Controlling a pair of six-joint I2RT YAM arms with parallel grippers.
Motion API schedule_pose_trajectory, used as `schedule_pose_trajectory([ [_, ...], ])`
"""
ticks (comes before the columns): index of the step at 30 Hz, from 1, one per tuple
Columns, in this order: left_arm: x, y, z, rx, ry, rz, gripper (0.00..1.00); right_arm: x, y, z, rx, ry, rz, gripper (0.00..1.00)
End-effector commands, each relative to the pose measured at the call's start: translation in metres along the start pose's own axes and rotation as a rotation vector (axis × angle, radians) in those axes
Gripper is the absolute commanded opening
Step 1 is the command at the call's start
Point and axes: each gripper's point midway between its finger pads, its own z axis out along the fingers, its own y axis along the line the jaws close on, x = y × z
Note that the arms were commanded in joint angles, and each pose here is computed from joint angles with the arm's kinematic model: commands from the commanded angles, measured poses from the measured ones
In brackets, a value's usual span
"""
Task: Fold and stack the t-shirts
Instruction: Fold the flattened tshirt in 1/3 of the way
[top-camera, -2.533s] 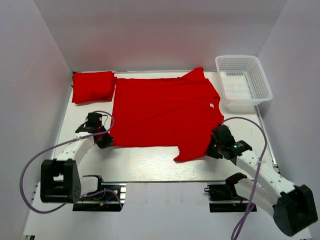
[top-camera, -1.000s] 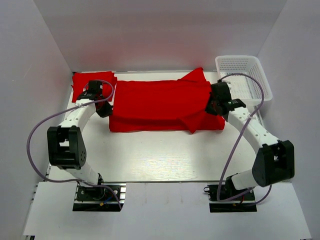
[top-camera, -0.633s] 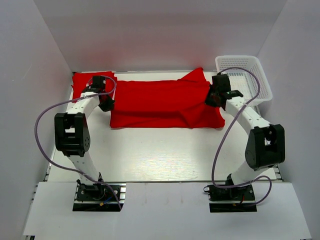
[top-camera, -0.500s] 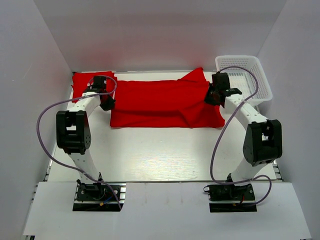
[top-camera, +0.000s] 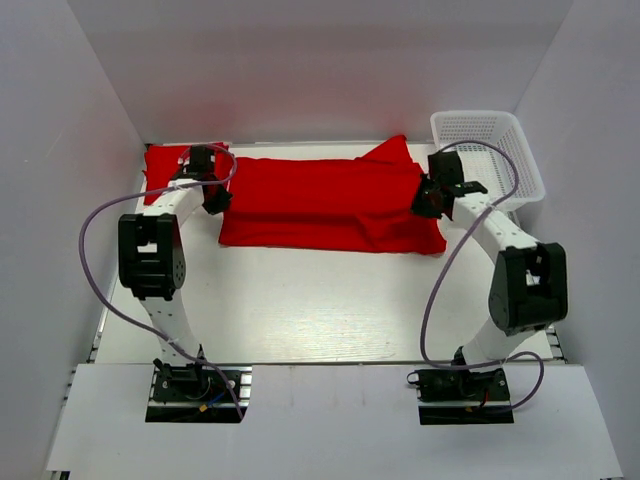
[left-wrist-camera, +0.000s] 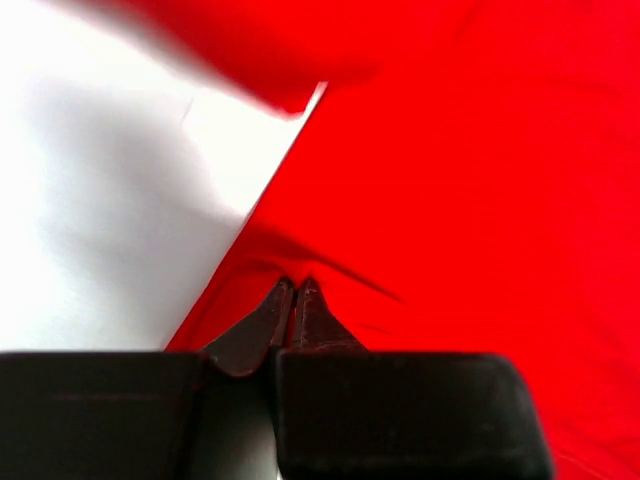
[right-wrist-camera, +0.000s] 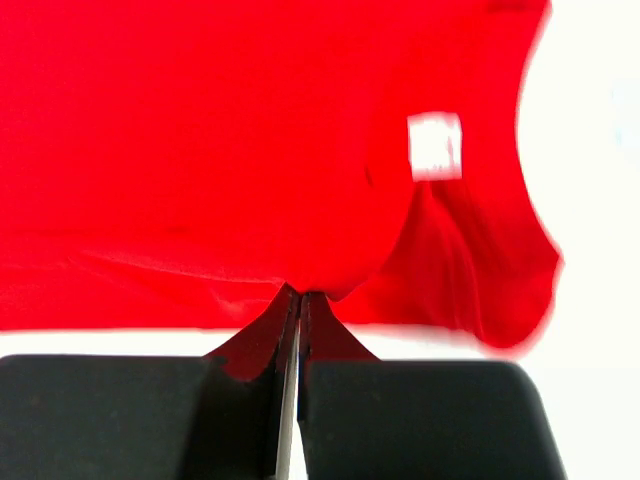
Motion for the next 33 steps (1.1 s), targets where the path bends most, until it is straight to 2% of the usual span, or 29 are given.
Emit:
schedule_pose_trajectory([
  [1,-0.019,-0.005,-0.065,0.062,-0.099,0.015,0.0,-0.001,-0.001,-0.054,-0.033,-0.062,0.003,0.0],
  [4,0.0,0.019,-0.087,0.017,-0.097,-0.005,0.0,0.041,-0.022,-0.07,0.006,0.009,0.028,0.0],
  [5,0.006,0.025,-0.102,0.025,-0.106,-0.018,0.0,0.037,-0.021,-0.09,-0.013,-0.036,0.04,0.0],
  [6,0.01,0.03,-0.11,0.017,-0.109,-0.031,0.0,0.044,-0.022,-0.094,-0.018,-0.026,0.053,0.0],
  [7,0.012,0.033,-0.117,0.023,-0.118,-0.032,0.0,0.067,-0.029,-0.094,-0.015,0.029,0.05,0.0],
  [8,0.024,0.042,-0.119,0.009,-0.098,-0.029,0.0,0.067,-0.024,-0.11,-0.053,0.0,0.051,0.0],
  [10,0.031,0.049,-0.133,0.023,-0.118,-0.032,0.0,0.084,-0.027,-0.112,-0.069,0.03,0.06,0.0],
  [13,0.035,0.05,-0.143,0.059,-0.136,-0.025,0.0,0.084,-0.027,-0.122,-0.09,-0.003,0.059,0.0],
  [18,0.029,0.052,-0.131,0.018,-0.139,-0.024,0.0,0.073,-0.03,-0.112,-0.063,-0.036,0.033,0.0],
  [20,0.021,0.047,-0.126,0.01,-0.145,-0.034,0.0,0.052,-0.026,-0.112,-0.06,-0.089,0.027,0.0],
  [21,0.021,0.046,-0.115,-0.003,-0.128,-0.031,0.0,0.052,-0.029,-0.101,-0.033,-0.065,0.02,0.0],
  [23,0.009,0.038,-0.108,-0.003,-0.143,-0.033,0.0,0.033,-0.023,-0.101,-0.032,-0.099,0.009,0.0],
  [26,0.002,0.032,-0.09,-0.026,-0.129,-0.03,0.0,0.033,-0.024,-0.079,-0.005,-0.047,-0.012,0.0],
  [33,-0.007,0.021,-0.052,-0.04,-0.109,-0.036,0.0,0.007,-0.017,-0.051,0.008,-0.054,-0.027,0.0],
])
